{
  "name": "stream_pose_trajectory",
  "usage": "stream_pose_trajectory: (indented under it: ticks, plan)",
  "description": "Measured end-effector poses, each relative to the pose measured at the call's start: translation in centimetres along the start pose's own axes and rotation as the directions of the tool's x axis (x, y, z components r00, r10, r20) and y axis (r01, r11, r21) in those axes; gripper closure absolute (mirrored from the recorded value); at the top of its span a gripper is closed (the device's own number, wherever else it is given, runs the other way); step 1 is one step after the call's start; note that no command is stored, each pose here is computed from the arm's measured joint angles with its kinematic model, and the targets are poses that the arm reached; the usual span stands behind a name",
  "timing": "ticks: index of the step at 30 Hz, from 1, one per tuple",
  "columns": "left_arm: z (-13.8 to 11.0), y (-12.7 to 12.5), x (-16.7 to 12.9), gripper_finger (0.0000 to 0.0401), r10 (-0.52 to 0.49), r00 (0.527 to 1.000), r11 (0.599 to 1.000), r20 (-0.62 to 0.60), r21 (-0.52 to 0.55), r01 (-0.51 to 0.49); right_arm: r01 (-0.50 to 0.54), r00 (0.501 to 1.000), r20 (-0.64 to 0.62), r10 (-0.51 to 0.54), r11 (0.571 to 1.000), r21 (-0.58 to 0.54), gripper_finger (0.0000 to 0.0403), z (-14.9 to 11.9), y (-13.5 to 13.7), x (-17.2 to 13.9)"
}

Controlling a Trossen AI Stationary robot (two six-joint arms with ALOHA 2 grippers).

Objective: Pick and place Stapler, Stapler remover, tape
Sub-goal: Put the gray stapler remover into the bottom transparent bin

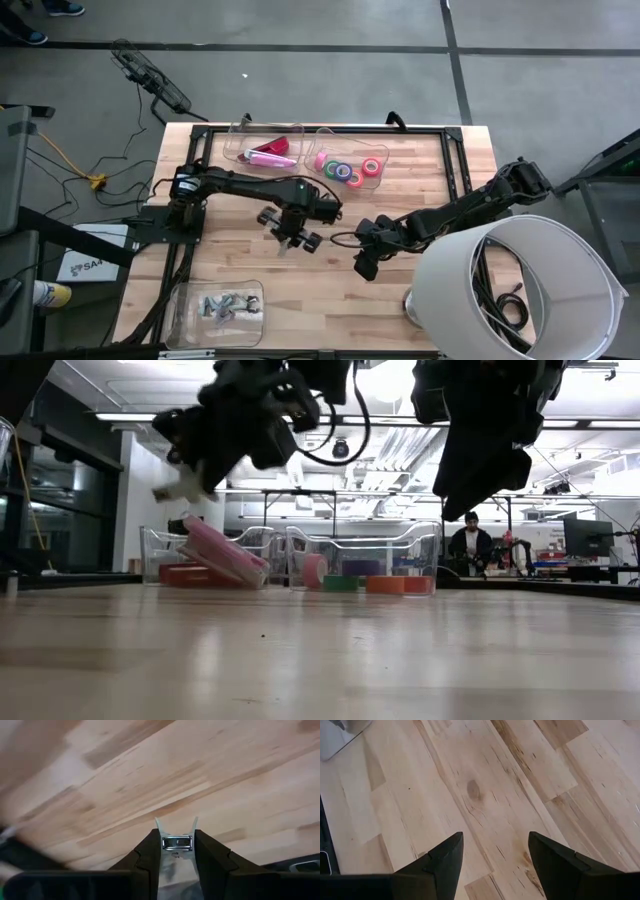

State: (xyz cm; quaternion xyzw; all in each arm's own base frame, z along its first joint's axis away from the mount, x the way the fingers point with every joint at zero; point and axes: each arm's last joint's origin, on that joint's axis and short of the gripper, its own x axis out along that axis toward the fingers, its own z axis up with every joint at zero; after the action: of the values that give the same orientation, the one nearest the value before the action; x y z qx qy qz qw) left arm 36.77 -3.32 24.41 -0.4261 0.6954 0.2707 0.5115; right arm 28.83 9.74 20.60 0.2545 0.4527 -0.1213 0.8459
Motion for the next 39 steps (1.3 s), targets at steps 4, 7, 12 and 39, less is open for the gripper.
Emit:
stream_pose_trajectory:
  ticks: [4, 7, 12, 39]
  plan:
    - [-0.6, 0.6, -1.1, 0.0313, 0.075, 0.997, 0.997, -0.008, 0.017, -0.075, 0.000, 1.000, 0.000, 0.000, 1.000, 0.000, 0.0187, 0.0, 0.0, 0.0]
    - [-1.1, 0.8, -1.7, 0.0313, 0.083, 0.997, 0.996, -0.001, 0.039, -0.083, 0.000, 1.000, 0.000, 0.000, 1.000, 0.000, 0.0187, 0.0, 0.0, 0.0]
    - [-2.5, 1.4, -2.8, 0.0313, 0.087, 0.996, 0.994, 0.029, 0.064, -0.089, -0.005, 1.000, -0.005, 0.005, 1.000, 0.011, 0.0187, 0.0, 0.0, 0.0]
    - [-19.1, 1.3, 3.8, 0.0313, 0.216, 0.976, 0.966, -0.019, 0.147, -0.211, -0.011, 1.000, -0.017, 0.011, 1.000, 0.015, 0.0187, -0.1, 0.0, 0.0]
